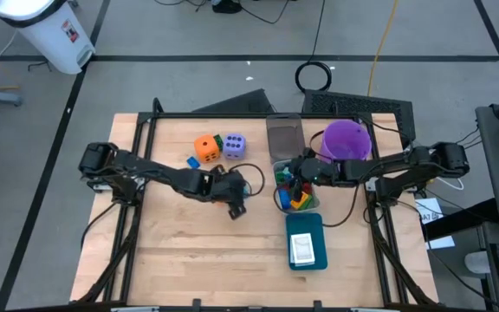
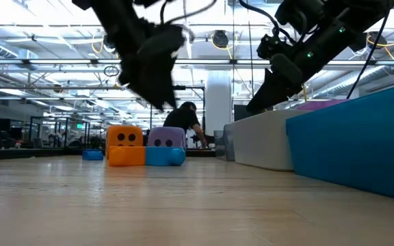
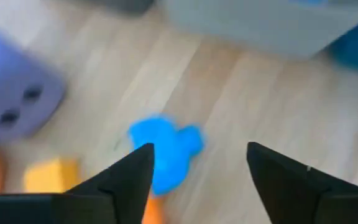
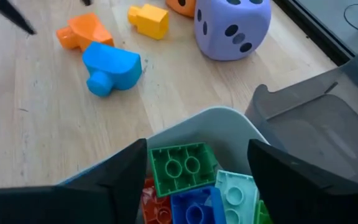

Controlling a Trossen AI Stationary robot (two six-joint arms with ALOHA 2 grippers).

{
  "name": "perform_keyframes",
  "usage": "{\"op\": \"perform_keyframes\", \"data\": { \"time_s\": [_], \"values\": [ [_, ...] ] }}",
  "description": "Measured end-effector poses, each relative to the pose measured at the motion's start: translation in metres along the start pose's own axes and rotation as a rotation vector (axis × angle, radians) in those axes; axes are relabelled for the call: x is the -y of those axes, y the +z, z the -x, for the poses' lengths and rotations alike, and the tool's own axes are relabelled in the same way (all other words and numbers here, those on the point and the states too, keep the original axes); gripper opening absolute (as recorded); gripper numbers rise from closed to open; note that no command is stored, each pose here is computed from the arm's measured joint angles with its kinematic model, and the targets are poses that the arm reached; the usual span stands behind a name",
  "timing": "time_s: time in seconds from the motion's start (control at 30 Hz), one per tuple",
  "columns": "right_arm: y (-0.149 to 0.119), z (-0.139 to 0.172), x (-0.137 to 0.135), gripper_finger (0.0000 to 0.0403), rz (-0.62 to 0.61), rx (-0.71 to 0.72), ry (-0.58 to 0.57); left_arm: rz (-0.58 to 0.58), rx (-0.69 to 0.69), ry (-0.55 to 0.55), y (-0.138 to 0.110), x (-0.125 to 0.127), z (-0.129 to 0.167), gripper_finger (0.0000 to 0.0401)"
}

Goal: Pick & Place Toys
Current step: Put the orange game piece into the gray bin

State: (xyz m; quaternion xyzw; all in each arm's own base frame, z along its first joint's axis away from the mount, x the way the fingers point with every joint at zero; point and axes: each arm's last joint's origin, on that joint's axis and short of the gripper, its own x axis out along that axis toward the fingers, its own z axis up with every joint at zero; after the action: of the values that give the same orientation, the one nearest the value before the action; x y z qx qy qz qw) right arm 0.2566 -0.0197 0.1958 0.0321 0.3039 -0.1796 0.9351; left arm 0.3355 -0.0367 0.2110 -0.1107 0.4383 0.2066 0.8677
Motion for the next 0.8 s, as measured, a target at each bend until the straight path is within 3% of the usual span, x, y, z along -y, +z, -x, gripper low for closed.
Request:
{"op": "perform_keyframes", "data": {
  "time_s": [0.17, 0.33, 0.5, 0.8],
  "values": [
    [0.0, 0.0, 0.0, 0.0258, -0.004, -0.001, 0.003, 0.007, -0.181, 0.085, -0.015, -0.012, -0.008, 0.0314],
    [0.0, 0.0, 0.0, 0.0253, -0.012, -0.004, 0.003, -0.045, -0.234, 0.117, -0.021, -0.017, -0.021, 0.0336],
    [-0.001, 0.0, 0.0, 0.0252, -0.011, -0.007, 0.003, -0.008, -0.291, 0.048, -0.029, -0.03, -0.038, 0.0331],
    [-0.001, 0.0, 0.0, 0.0252, -0.011, -0.007, 0.003, 0.139, -0.359, 0.068, -0.049, -0.059, -0.054, 0.0315]
  ]
}}
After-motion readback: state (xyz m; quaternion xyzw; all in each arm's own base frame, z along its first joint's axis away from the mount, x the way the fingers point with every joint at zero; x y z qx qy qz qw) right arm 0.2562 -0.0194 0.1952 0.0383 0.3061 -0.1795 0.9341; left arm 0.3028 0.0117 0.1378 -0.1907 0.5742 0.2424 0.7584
